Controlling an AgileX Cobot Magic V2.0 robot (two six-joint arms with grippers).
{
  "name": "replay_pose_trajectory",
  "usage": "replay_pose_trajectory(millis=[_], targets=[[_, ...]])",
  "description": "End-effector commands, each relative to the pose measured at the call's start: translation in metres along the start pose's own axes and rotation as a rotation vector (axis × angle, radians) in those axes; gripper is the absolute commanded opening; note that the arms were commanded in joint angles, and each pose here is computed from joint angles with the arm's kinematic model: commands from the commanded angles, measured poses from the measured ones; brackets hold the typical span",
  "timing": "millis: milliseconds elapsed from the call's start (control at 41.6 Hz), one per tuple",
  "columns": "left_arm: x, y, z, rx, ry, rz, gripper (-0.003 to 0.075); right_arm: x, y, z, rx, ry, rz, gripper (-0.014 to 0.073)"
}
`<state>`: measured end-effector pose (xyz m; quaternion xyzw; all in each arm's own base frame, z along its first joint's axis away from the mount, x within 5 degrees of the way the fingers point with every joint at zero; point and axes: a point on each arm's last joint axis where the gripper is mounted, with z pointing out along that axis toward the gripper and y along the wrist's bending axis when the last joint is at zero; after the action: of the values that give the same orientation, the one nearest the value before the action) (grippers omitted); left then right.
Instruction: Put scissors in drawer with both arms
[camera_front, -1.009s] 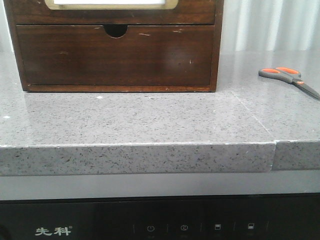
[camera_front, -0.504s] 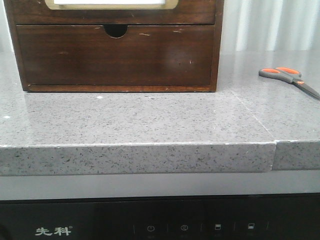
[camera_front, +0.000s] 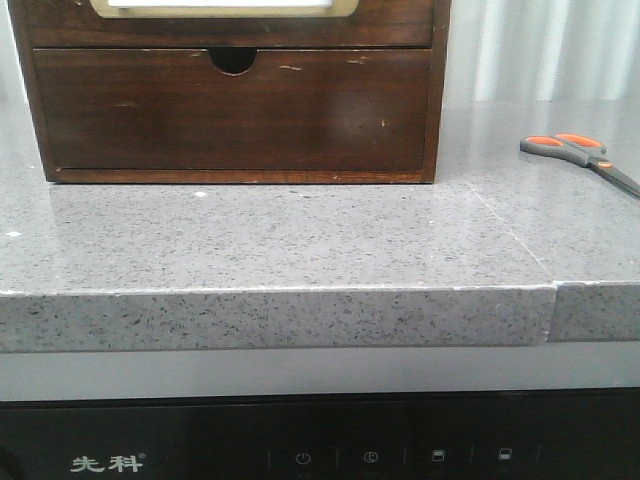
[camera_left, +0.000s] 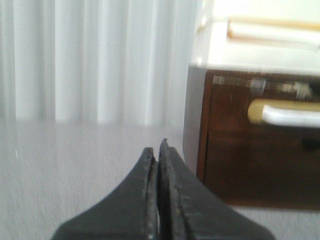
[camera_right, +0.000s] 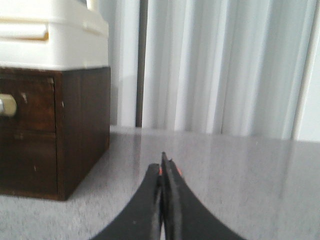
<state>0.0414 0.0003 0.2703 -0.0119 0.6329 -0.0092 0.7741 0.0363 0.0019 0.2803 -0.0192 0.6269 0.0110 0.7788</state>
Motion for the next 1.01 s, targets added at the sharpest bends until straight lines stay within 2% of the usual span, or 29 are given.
replay_pose_trajectory(millis=[0, 144, 240, 384, 601, 745, 985], targets=[[-0.051, -0.001, -0.013, 0.008, -0.167, 0.033, -0.002, -0.038, -0.001, 0.0, 0.005, -0.056, -0.038, -0.0067], [-0.099, -0.002, -0.023, 0.004, -0.188, 0.032, -0.002, -0.075, -0.002, 0.011, 0.011, 0.013, -0.077, -0.0067], [-0.121, -0.003, -0.018, -0.002, -0.111, 0.034, -0.002, -0.094, -0.004, 0.025, 0.015, 0.087, -0.093, -0.0067], [-0.132, -0.003, 0.007, -0.01, 0.067, 0.034, -0.002, -0.105, -0.006, 0.048, 0.023, 0.228, -0.123, -0.0067], [-0.107, -0.002, 0.045, -0.019, 0.362, 0.036, -0.002, -0.081, -0.006, 0.081, 0.014, 0.469, -0.126, -0.0067], [-0.09, -0.002, 0.062, -0.019, 0.53, 0.026, -0.002, -0.068, -0.006, 0.097, 0.008, 0.557, -0.126, -0.0067], [-0.077, -0.002, 0.079, -0.019, 0.624, 0.021, -0.002, -0.043, -0.006, 0.119, -0.001, 0.73, -0.128, -0.0062]])
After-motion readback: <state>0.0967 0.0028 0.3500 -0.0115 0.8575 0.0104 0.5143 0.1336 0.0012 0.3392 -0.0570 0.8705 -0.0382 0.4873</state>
